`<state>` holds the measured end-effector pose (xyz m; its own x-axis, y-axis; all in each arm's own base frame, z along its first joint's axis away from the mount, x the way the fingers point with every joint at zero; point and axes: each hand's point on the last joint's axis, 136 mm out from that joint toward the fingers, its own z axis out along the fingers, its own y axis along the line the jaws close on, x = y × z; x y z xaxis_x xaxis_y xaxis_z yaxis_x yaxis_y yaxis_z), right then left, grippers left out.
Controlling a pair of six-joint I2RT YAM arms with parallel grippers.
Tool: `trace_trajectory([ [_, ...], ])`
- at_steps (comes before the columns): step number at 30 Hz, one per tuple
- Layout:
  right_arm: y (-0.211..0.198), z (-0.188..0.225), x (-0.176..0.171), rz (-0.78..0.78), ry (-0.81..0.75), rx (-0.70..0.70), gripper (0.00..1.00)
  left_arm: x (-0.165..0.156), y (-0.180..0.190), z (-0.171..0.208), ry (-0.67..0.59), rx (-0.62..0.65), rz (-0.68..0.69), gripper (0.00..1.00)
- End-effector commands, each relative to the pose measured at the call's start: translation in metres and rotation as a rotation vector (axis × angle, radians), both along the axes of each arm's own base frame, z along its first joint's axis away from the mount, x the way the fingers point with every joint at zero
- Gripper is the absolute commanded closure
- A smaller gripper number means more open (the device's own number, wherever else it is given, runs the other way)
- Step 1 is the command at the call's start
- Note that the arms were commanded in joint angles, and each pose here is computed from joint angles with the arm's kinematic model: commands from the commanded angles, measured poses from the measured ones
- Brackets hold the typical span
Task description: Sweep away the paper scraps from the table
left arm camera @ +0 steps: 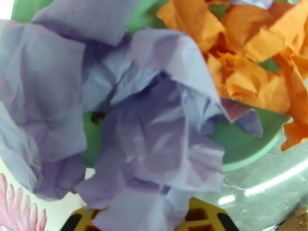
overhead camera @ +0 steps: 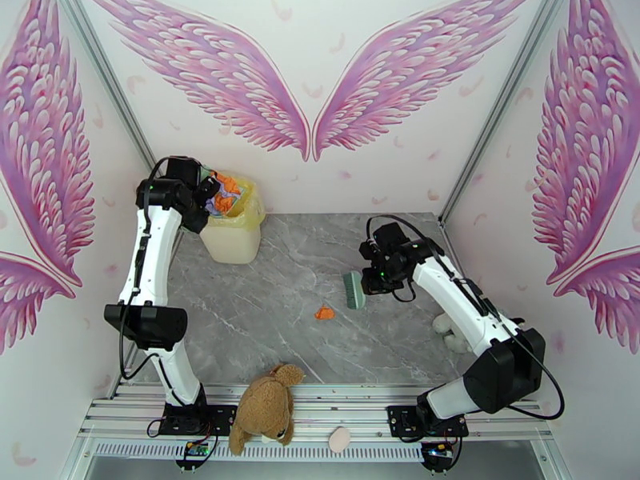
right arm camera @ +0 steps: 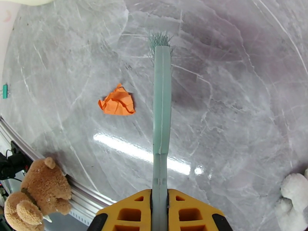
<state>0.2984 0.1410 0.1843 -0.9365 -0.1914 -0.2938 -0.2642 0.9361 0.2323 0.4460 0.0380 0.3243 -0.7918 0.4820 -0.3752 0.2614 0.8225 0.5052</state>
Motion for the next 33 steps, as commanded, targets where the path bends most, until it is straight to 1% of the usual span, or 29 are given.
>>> trace_trajectory([
  [1, 0.005, 0.006, -0.001, 0.008, -0.030, 0.043, 1.00, 0.018, 0.028, 0.031, -0.118, 0.158, 0.085, 1.00],
  [5, 0.007, 0.008, -0.003, 0.003, -0.039, 0.064, 1.00, 0.027, 0.039, 0.038, -0.139, 0.245, 0.111, 1.00],
  [7, 0.008, 0.007, -0.006, 0.003, -0.038, 0.075, 1.00, 0.032, 0.043, 0.040, -0.128, 0.366, 0.118, 1.00],
  [9, 0.008, 0.005, -0.007, 0.005, -0.035, 0.079, 1.00, 0.040, 0.038, 0.043, -0.120, 0.492, 0.100, 1.00],
  [11, 0.009, 0.007, -0.008, 0.007, -0.041, 0.084, 1.00, 0.051, 0.032, 0.043, -0.119, 0.581, 0.079, 1.00],
  [13, 0.010, 0.010, -0.010, 0.009, -0.048, 0.093, 1.00, 0.058, 0.028, 0.040, -0.101, 0.636, 0.057, 1.00],
  [14, 0.010, 0.012, -0.010, 0.010, -0.053, 0.097, 1.00, 0.063, 0.025, 0.041, -0.113, 0.653, 0.049, 1.00],
  [18, 0.009, 0.016, -0.011, 0.008, -0.071, 0.102, 1.00, 0.074, 0.020, 0.030, -0.066, 0.763, 0.005, 1.00],
  [24, 0.009, 0.018, -0.017, 0.011, -0.074, 0.119, 1.00, 0.079, 0.032, 0.027, -0.043, 0.859, 0.004, 1.00],
  [29, 0.011, 0.018, -0.016, 0.011, -0.075, 0.126, 1.00, 0.080, 0.027, 0.031, -0.055, 0.896, -0.012, 1.00],
  [33, 0.011, 0.020, -0.016, 0.010, -0.076, 0.129, 1.00, 0.077, 0.030, 0.035, -0.061, 0.892, -0.008, 1.00],
])
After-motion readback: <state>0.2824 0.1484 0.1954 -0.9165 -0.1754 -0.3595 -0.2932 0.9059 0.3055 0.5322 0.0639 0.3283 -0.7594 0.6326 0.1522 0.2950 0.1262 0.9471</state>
